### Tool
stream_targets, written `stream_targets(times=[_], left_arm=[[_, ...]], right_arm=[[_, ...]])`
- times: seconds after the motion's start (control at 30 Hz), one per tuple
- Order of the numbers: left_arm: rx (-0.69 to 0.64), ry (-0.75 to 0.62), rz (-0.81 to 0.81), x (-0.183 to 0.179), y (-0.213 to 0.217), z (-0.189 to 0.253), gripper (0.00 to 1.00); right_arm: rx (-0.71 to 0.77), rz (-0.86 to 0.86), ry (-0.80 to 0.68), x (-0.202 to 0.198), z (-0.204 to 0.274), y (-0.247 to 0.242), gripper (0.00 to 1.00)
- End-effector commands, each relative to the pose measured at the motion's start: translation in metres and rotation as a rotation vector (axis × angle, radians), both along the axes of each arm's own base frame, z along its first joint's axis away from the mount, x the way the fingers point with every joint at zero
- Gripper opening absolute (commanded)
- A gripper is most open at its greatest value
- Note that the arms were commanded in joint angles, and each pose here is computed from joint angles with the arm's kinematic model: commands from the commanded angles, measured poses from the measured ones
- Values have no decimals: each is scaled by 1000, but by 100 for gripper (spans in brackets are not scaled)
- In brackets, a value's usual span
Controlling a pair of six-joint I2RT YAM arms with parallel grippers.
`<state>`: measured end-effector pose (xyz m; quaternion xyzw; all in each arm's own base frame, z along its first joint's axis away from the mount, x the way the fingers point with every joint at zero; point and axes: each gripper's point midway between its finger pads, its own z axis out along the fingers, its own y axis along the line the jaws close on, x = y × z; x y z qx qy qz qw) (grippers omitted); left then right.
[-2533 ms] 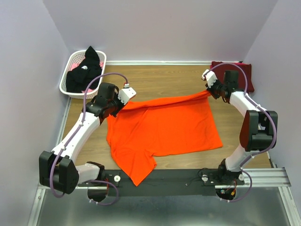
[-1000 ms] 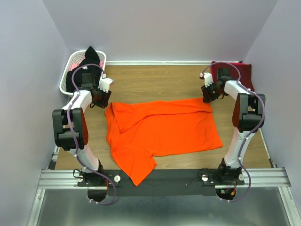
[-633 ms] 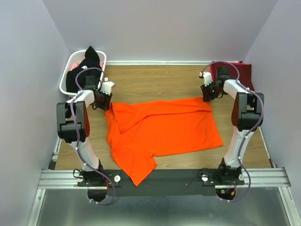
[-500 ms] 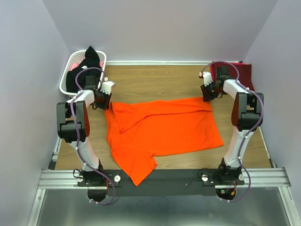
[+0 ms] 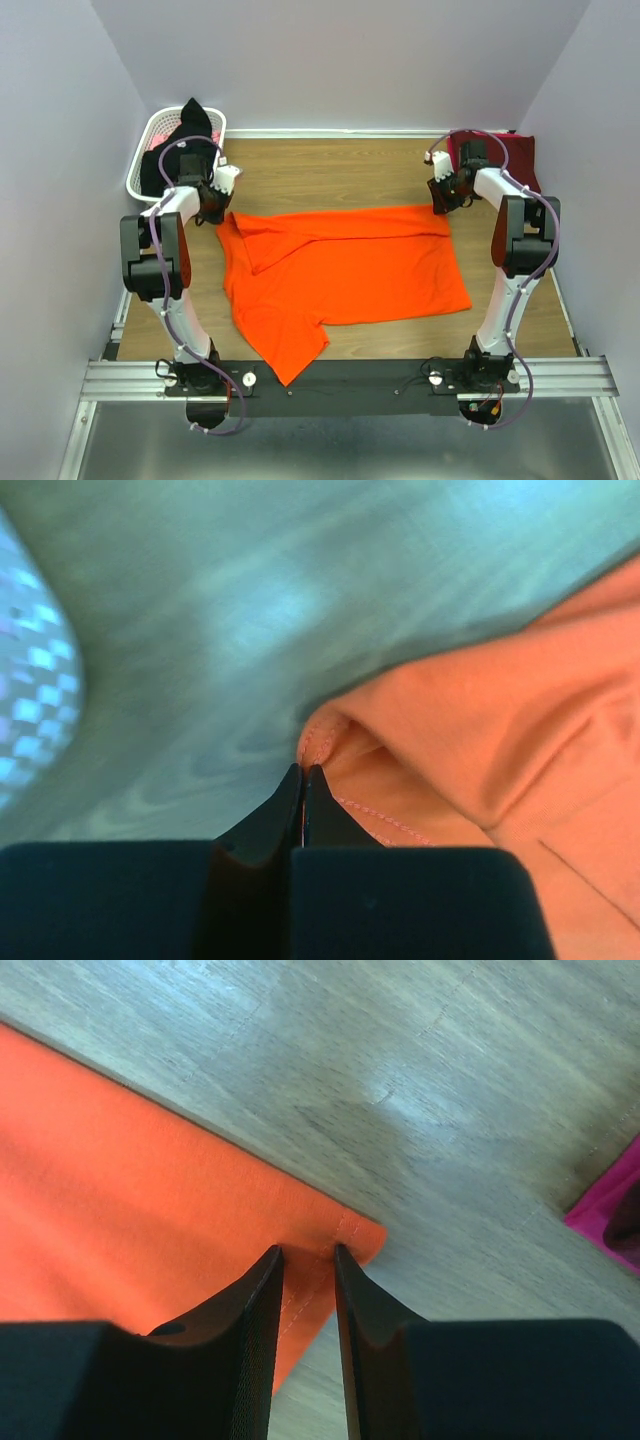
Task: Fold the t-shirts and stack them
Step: Fold the flattened tshirt in 1/3 of the way
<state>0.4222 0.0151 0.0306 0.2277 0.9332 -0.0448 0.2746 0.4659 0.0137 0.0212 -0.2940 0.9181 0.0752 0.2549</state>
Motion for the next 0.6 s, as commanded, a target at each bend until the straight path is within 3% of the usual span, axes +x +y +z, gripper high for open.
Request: stream_targets(times=[0.0, 0.07, 0.1, 0.13, 0.27, 0.4, 0.57], left_arm=[[73, -74, 40, 34, 22, 21, 0], [58, -76, 22, 39, 18, 31, 4], [52, -83, 19, 40, 18, 37, 12], [44, -77, 8, 36, 15, 41, 26], [-24, -124, -90, 15, -5, 75, 43], [-59, -156, -173, -12, -21, 105, 47], [-91, -77, -311, -55, -62, 85, 50]], right_arm=[[-29, -54, 105, -13, -32, -7, 35], [-1, -53, 73, -5, -17, -3, 39], [14, -54, 59, -3, -11, 0, 41], [32, -48, 44, -1, -3, 4, 44], [123, -11, -23, 0, 45, 25, 52], [207, 16, -41, -10, 78, 51, 54], [289, 91, -6, -27, 90, 102, 54]])
